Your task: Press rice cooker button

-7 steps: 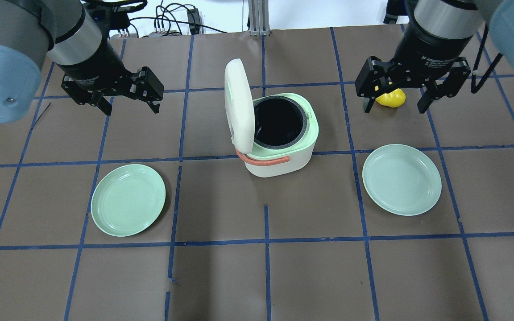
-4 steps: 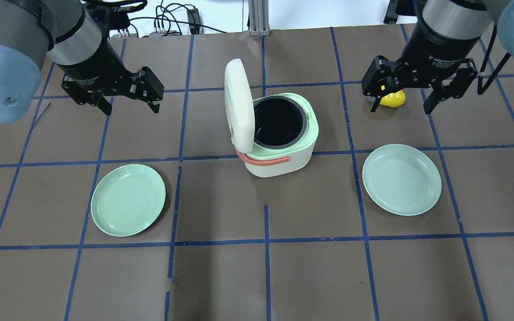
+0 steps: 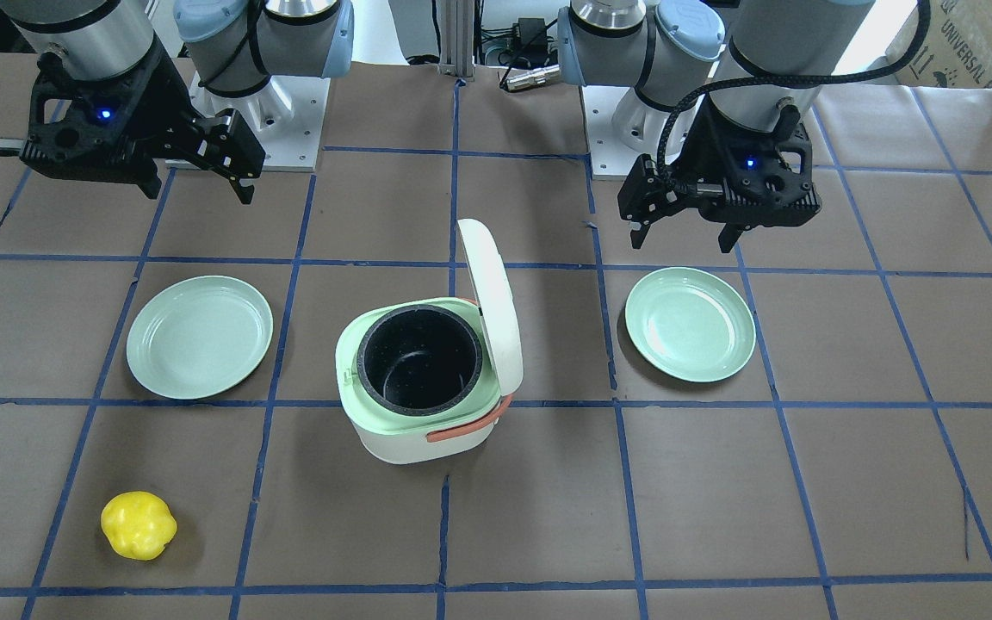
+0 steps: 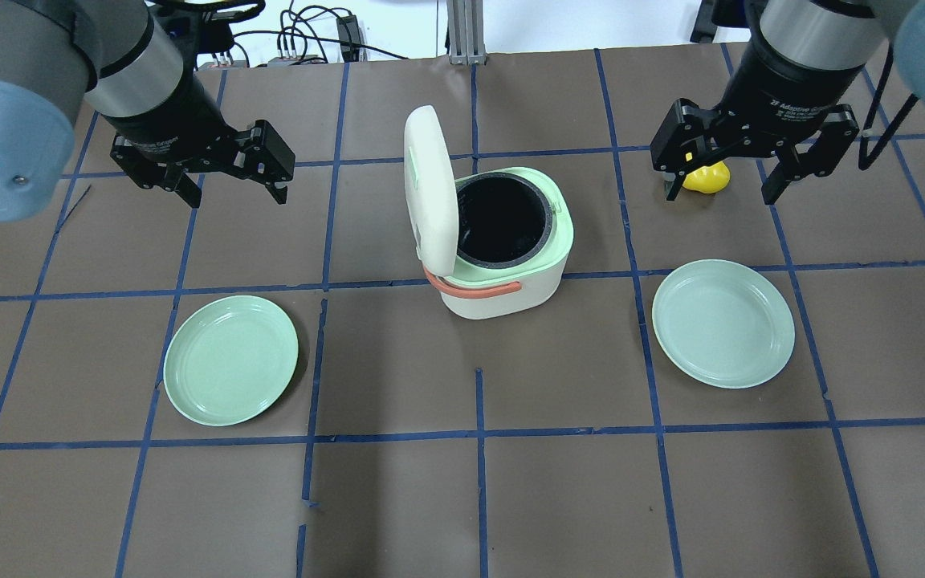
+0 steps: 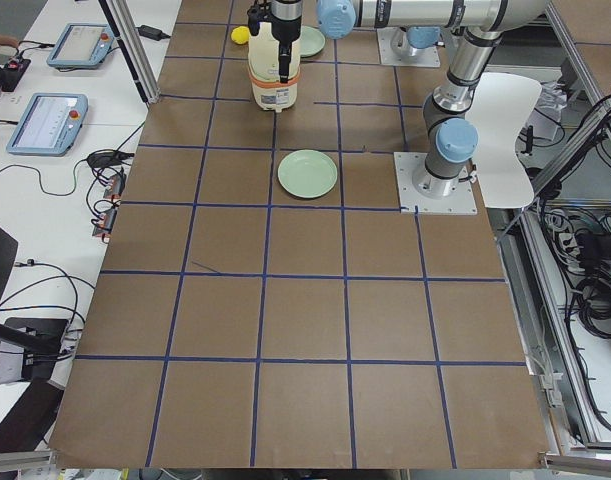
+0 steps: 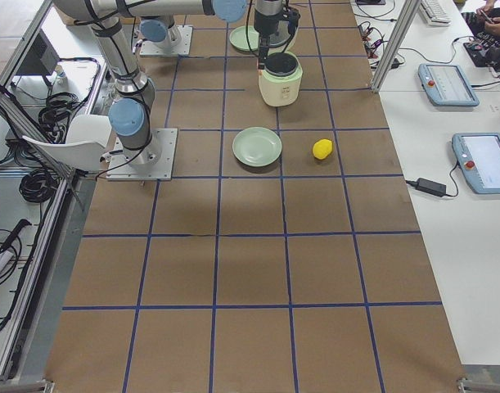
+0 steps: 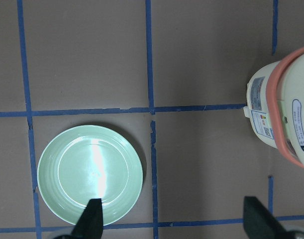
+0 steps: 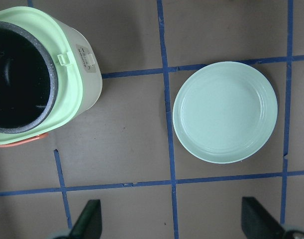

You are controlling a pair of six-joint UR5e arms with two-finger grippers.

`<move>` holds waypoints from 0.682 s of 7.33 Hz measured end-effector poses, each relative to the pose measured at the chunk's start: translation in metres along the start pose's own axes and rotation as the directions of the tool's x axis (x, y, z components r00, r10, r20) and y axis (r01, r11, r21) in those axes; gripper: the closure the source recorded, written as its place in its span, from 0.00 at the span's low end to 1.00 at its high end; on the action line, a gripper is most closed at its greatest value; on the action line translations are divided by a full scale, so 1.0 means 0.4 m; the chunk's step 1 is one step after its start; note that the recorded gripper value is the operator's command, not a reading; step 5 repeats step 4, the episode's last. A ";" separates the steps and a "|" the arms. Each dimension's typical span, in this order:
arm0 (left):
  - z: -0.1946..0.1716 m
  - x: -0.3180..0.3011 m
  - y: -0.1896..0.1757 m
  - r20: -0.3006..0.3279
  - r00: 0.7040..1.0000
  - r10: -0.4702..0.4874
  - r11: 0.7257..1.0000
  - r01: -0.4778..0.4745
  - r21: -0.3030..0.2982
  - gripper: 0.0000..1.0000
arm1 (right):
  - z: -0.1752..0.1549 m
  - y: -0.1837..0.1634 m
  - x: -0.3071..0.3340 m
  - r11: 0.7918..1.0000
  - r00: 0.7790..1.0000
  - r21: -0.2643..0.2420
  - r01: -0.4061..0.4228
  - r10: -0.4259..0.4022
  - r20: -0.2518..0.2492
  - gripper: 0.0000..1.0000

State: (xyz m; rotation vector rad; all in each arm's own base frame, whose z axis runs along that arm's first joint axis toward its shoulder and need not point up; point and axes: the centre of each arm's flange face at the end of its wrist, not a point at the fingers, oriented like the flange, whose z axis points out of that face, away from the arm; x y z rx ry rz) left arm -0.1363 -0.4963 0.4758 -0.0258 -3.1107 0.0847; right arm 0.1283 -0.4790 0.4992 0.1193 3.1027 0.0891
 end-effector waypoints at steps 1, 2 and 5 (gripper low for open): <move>0.000 0.000 0.000 0.000 1.000 0.000 1.000 0.000 0.000 0.00 | 0.000 0.000 0.000 1.000 1.000 0.000 0.000 0.000 0.000 0.00; 0.000 0.000 0.000 0.000 1.000 0.000 1.000 0.000 0.000 0.00 | -0.001 0.001 -0.001 1.000 1.000 -0.001 -0.006 0.006 0.001 0.00; 0.000 0.000 0.000 0.000 1.000 0.000 1.000 0.000 0.000 0.00 | -0.005 0.003 -0.002 1.000 1.000 0.000 -0.022 0.022 0.002 0.00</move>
